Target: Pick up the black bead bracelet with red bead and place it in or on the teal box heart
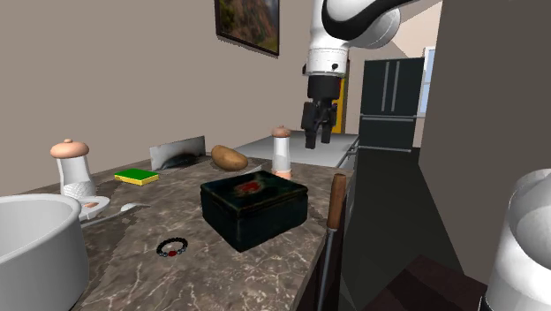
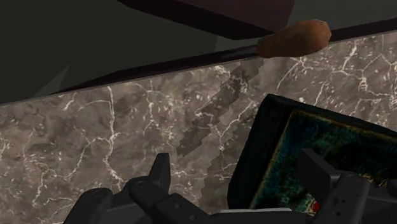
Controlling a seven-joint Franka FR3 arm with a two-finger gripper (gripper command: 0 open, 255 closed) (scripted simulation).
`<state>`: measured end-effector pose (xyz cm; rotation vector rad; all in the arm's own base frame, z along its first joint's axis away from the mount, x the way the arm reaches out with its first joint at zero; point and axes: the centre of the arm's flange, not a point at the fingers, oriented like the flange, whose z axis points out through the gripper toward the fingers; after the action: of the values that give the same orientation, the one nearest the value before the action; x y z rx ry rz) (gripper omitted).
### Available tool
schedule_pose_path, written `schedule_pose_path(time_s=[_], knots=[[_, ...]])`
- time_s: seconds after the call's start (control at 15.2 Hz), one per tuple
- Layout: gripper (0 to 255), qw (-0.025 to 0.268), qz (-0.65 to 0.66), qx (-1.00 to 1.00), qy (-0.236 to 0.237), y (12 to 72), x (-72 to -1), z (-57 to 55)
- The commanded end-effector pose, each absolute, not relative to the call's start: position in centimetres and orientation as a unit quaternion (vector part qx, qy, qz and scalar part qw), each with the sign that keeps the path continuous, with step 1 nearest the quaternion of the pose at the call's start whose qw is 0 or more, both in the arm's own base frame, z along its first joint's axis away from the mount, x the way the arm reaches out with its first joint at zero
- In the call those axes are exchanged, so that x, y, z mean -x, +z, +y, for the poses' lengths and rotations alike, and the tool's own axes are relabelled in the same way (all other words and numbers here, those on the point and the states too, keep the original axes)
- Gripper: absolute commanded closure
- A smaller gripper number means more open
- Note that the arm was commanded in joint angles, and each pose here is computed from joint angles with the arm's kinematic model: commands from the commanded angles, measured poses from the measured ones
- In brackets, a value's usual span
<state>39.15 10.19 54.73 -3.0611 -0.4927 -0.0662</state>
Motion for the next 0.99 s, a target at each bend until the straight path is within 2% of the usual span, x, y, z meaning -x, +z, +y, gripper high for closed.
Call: schedule_pose_path(time_s=[0.0, 0.92], knots=[[0, 0.019, -0.193, 0.981, -0.020, 53.8, -40.6, 12.3], [0, 0.009, -0.420, 0.907, -0.009, 47.7, -46.4, 29.0]])
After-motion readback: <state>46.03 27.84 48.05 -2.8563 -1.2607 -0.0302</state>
